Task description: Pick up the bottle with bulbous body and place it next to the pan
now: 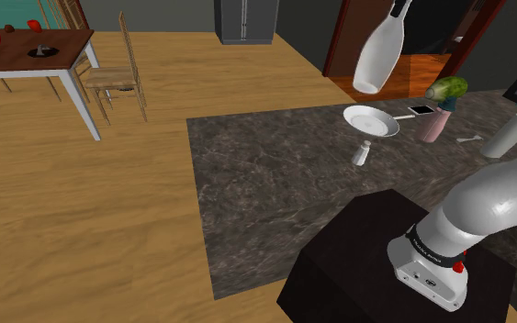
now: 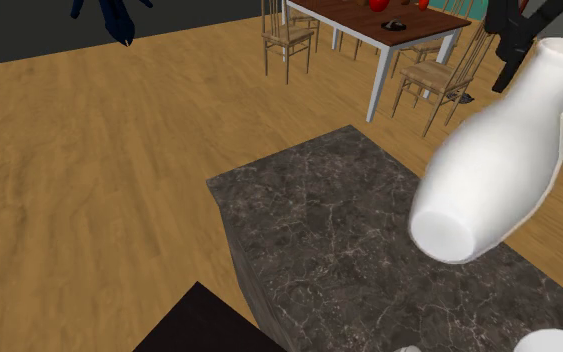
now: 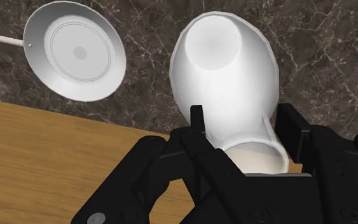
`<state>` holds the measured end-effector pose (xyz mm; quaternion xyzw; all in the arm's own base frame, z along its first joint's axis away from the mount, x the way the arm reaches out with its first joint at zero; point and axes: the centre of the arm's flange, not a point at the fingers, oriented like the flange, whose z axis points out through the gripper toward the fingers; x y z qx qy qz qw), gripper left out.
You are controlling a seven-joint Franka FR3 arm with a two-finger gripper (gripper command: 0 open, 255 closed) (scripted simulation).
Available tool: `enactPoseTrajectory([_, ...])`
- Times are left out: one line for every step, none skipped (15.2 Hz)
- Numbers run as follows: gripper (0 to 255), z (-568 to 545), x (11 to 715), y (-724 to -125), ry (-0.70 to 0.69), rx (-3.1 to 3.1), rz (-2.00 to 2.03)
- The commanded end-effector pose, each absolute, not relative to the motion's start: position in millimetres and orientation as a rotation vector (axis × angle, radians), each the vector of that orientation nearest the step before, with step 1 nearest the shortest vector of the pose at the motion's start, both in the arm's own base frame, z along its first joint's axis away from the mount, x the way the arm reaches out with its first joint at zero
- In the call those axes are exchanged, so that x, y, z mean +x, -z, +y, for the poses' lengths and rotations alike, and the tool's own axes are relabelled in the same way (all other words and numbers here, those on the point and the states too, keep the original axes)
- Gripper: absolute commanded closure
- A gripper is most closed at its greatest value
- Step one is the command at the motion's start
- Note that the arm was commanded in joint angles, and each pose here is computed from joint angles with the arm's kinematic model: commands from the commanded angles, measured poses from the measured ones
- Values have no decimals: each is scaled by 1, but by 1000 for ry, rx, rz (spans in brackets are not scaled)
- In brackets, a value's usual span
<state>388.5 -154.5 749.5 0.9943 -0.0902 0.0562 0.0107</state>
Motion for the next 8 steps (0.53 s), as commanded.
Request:
enactPoseTrajectory([255, -176, 377, -750, -176, 3103, -279])
enactPoseTrajectory([255, -188, 370, -750, -176, 3103, -279])
enactPoseTrajectory([255, -199, 364, -750, -176, 3103, -279])
enactPoseTrajectory([255, -211, 358, -750, -176, 3103, -279])
enactPoseTrajectory([255, -222, 351, -750, -176, 3103, -279])
enactPoseTrajectory([255, -234, 345, -750, -176, 3103, -279])
enactPoseTrajectory([255, -245, 338, -750, -176, 3103, -279])
enactPoseTrajectory([255, -257, 332, -750, -176, 3103, -279])
